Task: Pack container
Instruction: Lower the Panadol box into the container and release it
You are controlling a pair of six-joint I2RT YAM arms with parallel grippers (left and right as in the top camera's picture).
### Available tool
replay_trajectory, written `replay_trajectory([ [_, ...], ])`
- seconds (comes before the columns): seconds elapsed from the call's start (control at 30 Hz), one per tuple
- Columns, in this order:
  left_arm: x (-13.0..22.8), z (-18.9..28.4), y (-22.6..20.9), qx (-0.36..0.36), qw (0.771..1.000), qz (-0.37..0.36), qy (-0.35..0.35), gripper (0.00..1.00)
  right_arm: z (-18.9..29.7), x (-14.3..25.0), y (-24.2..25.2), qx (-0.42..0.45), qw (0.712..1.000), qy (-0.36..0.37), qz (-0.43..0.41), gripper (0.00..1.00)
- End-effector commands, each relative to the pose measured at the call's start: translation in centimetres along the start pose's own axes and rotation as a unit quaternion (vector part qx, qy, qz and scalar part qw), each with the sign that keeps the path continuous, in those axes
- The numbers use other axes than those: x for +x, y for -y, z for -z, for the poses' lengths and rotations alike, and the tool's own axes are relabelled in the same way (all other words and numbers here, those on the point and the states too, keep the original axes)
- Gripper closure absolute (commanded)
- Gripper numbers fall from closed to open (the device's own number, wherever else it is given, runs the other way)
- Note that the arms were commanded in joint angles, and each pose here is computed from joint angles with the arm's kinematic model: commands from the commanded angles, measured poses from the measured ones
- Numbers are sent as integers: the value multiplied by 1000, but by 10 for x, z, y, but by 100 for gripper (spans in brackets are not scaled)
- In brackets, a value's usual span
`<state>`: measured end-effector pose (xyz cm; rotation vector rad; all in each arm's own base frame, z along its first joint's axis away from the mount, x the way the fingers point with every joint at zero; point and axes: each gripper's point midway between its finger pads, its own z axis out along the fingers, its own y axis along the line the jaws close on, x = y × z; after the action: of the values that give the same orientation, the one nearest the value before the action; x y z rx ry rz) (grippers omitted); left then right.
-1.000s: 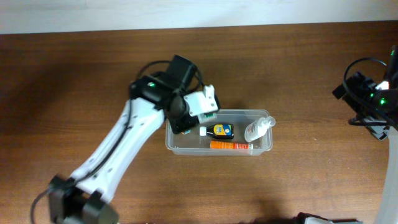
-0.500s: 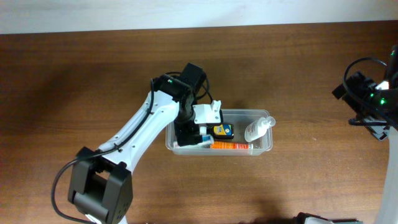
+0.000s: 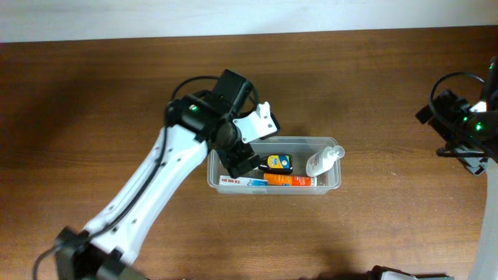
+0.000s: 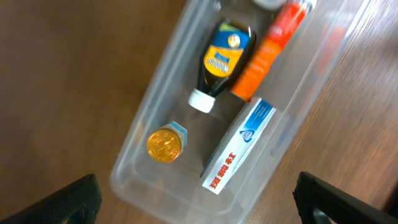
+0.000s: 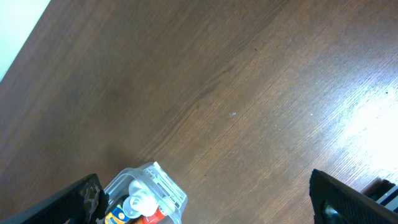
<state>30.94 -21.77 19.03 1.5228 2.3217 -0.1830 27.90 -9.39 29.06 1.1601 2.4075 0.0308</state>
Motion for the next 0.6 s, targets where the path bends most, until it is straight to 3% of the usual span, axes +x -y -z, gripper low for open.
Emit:
replay_trajectory([
  [0.0,-9,34,-1,-28,999,20,39,0,1,-2,0,-1,1000,2,2,2],
  [0.57,1,54,-1,-55,998,20,35,0,1,-2,0,-1,1000,2,2,2],
])
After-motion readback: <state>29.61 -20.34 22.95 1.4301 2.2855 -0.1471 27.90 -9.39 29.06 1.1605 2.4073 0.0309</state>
